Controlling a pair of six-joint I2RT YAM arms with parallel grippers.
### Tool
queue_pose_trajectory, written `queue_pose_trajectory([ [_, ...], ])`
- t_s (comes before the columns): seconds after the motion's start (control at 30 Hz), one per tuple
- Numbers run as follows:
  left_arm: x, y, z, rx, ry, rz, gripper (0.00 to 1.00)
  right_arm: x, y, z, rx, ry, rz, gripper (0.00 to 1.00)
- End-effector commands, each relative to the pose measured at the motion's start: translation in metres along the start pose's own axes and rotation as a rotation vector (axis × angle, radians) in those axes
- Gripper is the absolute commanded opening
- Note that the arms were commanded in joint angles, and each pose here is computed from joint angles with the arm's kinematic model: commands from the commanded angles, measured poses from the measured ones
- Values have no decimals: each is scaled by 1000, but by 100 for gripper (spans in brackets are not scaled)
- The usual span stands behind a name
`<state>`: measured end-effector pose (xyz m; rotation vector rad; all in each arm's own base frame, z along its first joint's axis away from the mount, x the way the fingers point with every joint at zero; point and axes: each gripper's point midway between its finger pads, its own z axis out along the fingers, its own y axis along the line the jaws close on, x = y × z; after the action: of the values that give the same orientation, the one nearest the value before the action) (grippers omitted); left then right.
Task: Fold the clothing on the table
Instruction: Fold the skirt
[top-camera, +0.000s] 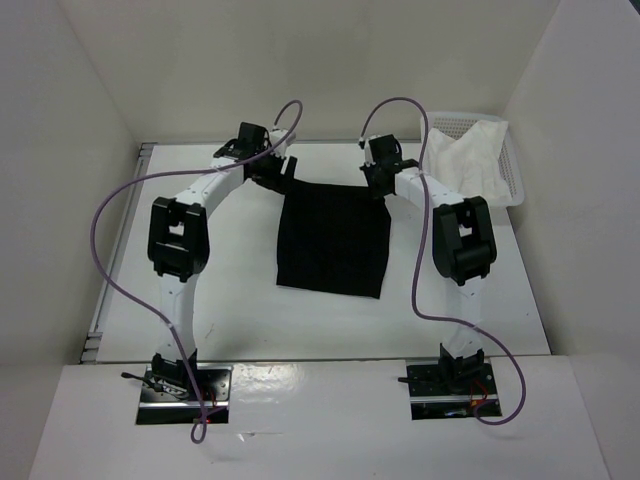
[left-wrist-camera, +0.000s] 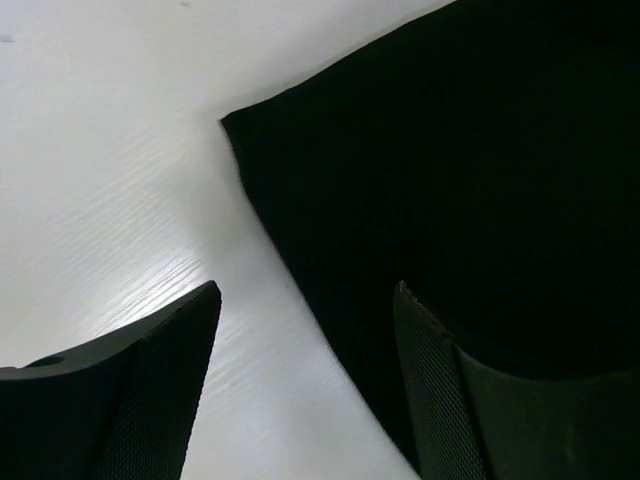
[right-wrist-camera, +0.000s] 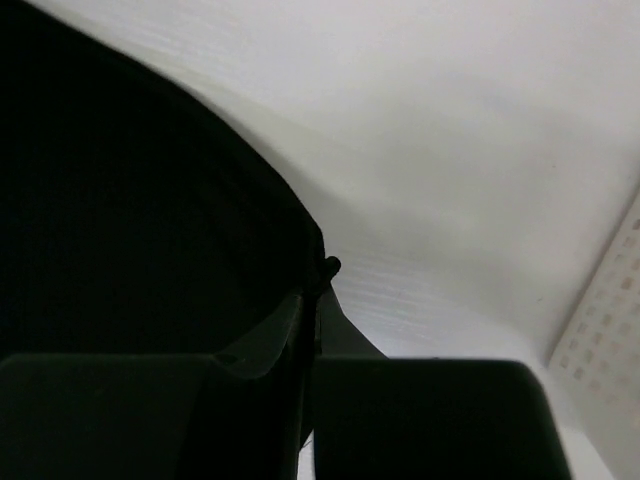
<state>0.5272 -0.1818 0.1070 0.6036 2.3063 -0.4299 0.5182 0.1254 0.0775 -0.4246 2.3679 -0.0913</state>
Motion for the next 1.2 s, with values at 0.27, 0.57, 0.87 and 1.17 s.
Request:
queue_pose_trajectory([
  [0.27,9,-14,43,227,27,-183,80,-27,20,-48,-87,-122,-38,0],
  [0.57,49,-22,38,133,77,-191,77,-25,24,-53,-109,-125,-39,0],
  [0.87,84,-45,54,219,162,-236,69,-27,33,-53,-145,-122,-48,0],
  [1.17,136,-72,41,191,271,-275,19,-24,34,-62,-154,-126,-48,0],
])
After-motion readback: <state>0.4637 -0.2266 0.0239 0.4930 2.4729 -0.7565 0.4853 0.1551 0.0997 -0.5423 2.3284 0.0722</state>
